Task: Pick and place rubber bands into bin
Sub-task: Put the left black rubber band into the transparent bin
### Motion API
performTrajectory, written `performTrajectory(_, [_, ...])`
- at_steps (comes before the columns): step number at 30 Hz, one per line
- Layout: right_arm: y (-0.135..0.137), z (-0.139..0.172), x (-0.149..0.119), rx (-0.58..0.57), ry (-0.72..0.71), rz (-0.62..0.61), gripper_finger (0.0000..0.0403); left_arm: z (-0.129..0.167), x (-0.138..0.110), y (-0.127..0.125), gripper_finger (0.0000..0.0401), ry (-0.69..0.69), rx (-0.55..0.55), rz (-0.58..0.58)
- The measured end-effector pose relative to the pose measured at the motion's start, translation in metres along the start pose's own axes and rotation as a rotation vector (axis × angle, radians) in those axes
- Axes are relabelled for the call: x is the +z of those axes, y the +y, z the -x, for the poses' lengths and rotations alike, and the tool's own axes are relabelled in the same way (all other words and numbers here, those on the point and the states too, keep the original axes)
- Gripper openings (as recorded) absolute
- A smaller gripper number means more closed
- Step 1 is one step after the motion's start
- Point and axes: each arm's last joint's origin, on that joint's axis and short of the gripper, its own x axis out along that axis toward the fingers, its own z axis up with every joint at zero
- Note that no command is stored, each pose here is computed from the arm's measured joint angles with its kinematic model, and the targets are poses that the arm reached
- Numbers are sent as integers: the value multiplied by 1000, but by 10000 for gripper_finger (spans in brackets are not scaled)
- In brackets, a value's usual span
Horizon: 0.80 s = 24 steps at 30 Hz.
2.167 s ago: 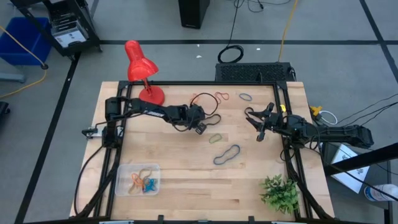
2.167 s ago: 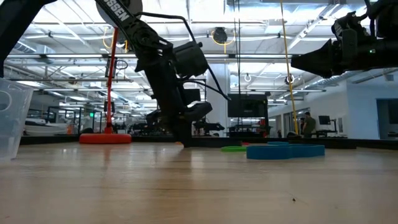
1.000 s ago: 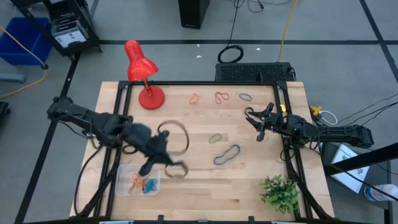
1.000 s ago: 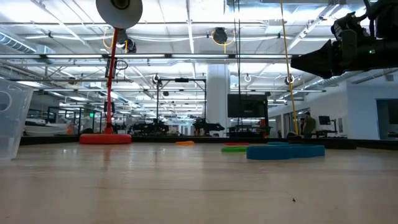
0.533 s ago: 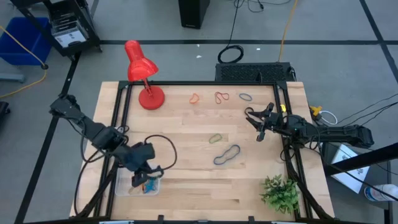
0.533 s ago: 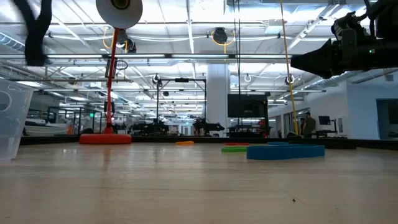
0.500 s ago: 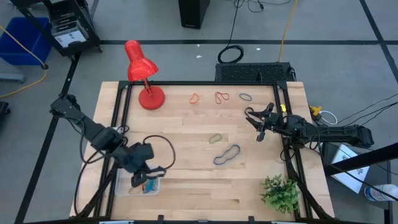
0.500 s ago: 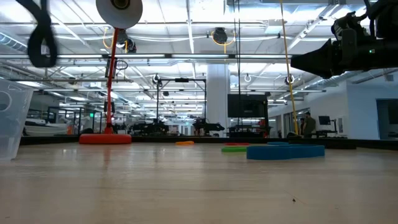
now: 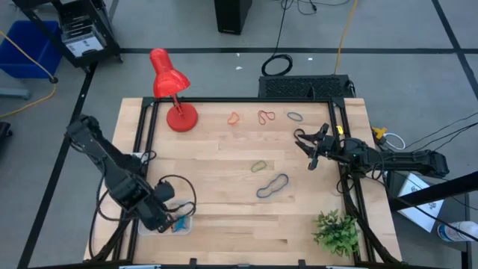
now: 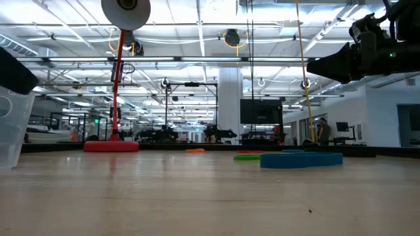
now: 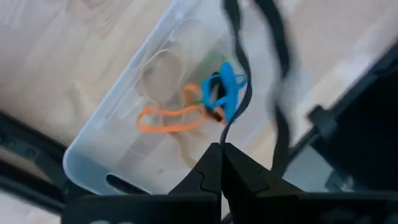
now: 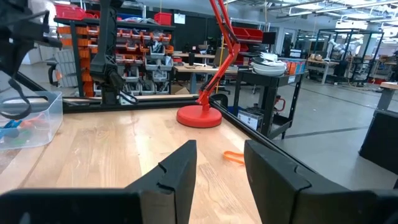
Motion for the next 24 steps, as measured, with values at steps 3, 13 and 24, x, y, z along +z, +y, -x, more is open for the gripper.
performTrajectory(3, [0,0,0,0,0,0,130,-16,-4,1,4,51,71,60])
performTrajectory(13, [0,0,0,0,0,0,130,-71,-10,8,5,157,112,163])
performTrajectory(24, [0,0,0,0,0,-2,130,-93,-5,27,8,170,183,236])
